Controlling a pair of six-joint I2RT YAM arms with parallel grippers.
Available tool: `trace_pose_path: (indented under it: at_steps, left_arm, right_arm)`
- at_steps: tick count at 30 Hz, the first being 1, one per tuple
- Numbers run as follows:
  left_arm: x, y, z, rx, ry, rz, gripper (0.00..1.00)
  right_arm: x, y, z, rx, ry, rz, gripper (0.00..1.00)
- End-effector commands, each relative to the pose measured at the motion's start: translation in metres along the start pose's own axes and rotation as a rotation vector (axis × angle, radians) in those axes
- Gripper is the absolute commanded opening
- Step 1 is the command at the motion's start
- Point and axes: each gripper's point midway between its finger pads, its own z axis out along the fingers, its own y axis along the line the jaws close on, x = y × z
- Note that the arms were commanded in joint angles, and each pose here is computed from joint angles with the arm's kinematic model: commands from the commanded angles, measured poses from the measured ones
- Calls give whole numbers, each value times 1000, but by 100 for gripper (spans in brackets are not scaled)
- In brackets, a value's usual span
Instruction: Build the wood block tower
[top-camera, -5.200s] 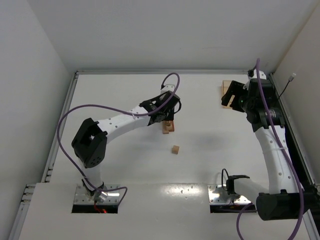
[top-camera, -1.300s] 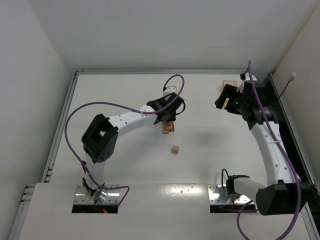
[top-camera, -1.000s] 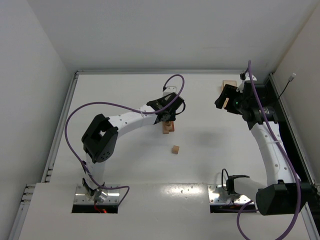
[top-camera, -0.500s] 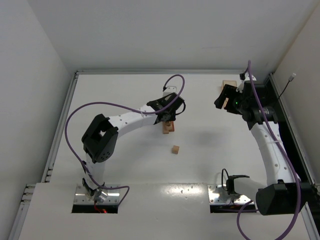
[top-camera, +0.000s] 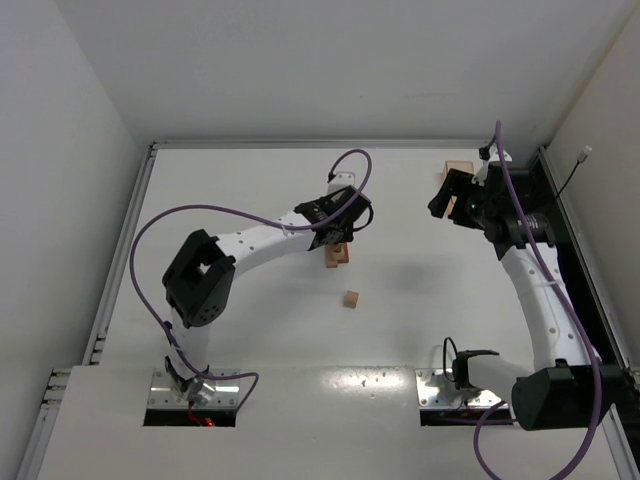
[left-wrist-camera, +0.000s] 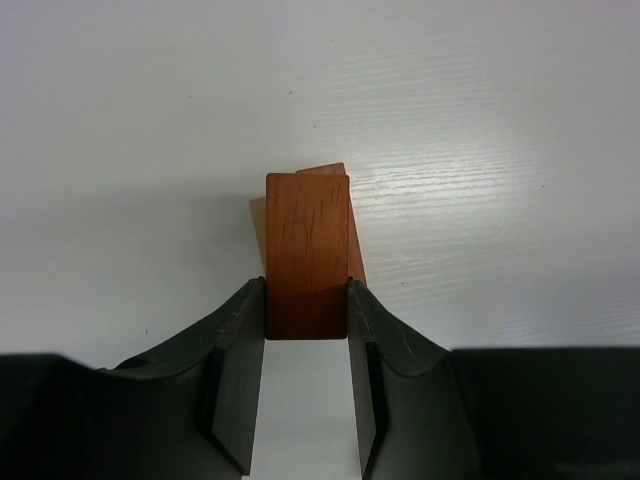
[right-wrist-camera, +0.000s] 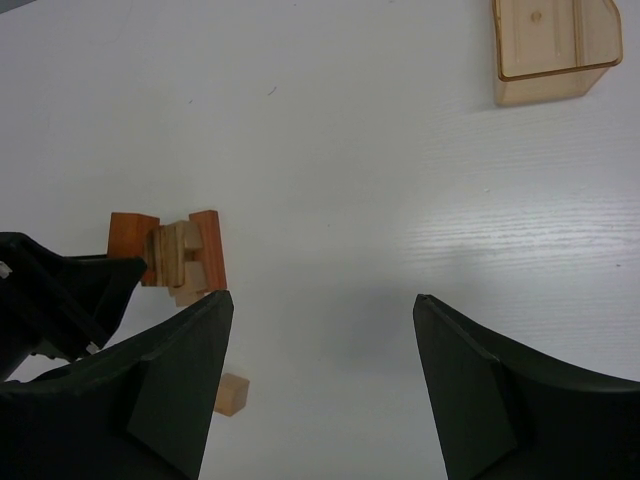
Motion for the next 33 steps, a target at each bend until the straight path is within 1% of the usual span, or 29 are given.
trace_pose_path:
  at_steps: [1, 8, 19, 20, 22, 24, 29, 30, 33]
  left_arm:
    - [-25, -6, -22, 33, -75, -43, 0]
    - [-10, -5, -18, 41, -35, -35, 0]
    - [-8, -7, -19, 56, -25, -35, 0]
    - [-5, -7, -16, 51, -18, -31, 3]
    - [-5, -7, -16, 51, -18, -31, 3]
    - [-5, -7, -16, 51, -18, -31, 0]
    - [-10, -11, -15, 57, -26, -45, 0]
    - [-10, -11, -15, 57, -26, -45, 5]
    - [-5, -12, -12, 59, -13, -40, 10]
  right_arm:
    - [-6, 5, 2, -20, -28, 8, 70]
    - [-6, 5, 2, -20, -28, 8, 70]
    - [-6, 5, 2, -20, -28, 8, 70]
    - [-6, 5, 2, -20, -28, 8, 70]
    - [-6, 5, 2, -20, -28, 8, 70]
    - [-6, 5, 2, -20, -28, 8, 70]
    - [-9, 6, 2, -23, -36, 7, 70]
    - [-7, 5, 5, -20, -28, 8, 70]
    - [-7, 5, 5, -20, -28, 8, 70]
